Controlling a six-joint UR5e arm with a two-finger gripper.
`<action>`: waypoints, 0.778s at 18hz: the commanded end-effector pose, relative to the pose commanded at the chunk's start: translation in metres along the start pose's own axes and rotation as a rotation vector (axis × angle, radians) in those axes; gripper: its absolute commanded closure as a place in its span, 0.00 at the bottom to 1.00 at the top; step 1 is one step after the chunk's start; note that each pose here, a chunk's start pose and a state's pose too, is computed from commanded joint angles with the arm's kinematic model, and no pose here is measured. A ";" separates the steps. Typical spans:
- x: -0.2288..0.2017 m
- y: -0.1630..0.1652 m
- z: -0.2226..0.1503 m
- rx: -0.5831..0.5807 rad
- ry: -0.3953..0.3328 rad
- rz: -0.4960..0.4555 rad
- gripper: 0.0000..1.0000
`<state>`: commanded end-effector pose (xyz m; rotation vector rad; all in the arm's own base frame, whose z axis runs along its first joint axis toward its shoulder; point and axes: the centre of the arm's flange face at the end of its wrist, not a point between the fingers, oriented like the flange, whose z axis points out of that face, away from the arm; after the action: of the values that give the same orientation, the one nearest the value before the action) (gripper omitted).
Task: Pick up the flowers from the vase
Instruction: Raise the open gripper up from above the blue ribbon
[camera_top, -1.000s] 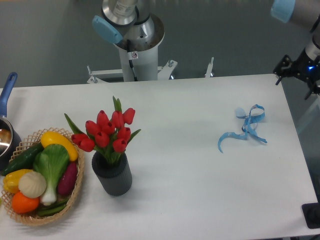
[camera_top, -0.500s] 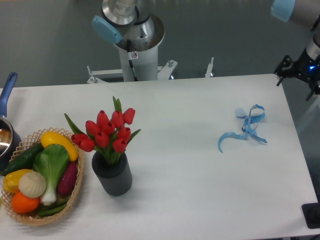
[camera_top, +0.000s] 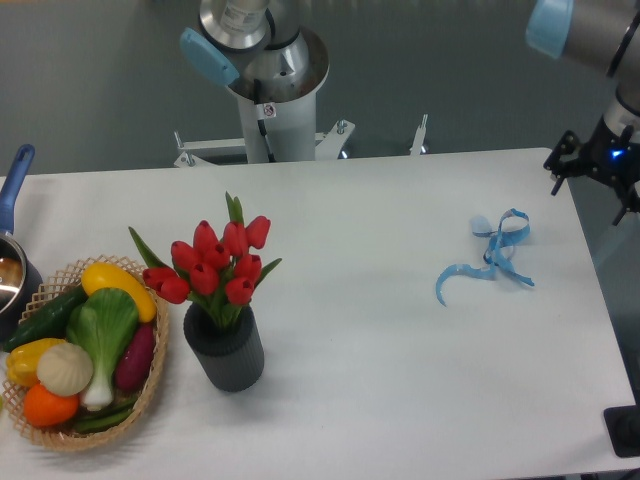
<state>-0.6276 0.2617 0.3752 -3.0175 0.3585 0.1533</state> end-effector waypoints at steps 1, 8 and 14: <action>0.002 -0.006 0.001 0.011 -0.001 0.008 0.00; 0.036 -0.005 -0.013 0.274 -0.018 -0.060 0.00; 0.049 -0.032 -0.045 0.450 -0.049 -0.080 0.00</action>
<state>-0.5689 0.2770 0.4172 -2.5738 0.2298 0.1208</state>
